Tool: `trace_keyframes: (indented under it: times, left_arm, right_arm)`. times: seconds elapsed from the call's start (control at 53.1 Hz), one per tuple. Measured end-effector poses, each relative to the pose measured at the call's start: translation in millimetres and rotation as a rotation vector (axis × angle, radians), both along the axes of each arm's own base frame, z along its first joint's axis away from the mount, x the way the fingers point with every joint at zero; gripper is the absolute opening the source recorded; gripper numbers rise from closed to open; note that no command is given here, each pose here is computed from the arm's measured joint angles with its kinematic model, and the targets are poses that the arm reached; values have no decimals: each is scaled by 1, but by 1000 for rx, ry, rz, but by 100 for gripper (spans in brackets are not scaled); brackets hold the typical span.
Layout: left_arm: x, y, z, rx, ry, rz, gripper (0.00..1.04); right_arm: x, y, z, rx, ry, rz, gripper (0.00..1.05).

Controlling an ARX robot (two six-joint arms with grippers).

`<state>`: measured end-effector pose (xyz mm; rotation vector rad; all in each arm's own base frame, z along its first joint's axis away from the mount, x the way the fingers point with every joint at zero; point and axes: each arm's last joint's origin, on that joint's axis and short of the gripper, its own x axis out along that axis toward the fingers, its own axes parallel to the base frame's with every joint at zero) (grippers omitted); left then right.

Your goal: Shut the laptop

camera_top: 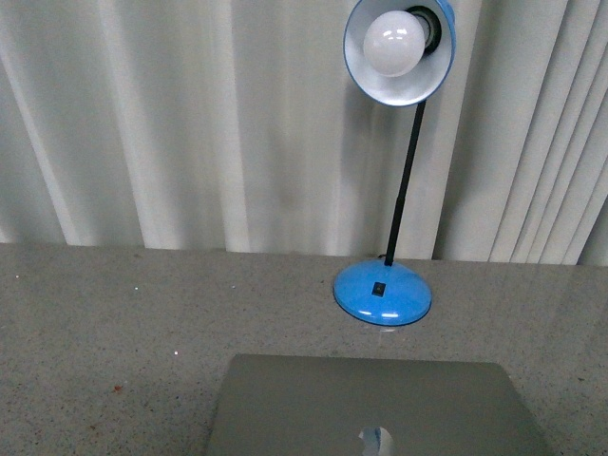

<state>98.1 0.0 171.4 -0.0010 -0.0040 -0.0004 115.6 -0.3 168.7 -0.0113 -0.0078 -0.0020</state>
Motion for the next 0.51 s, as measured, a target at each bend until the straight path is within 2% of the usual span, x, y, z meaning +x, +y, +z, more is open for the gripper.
trace_keyframes:
  times: [0.509]
  left_arm:
    - [-2,0,2,0,-21,0,4]
  right_arm:
    - [-13,0,-4,0,29,2,3]
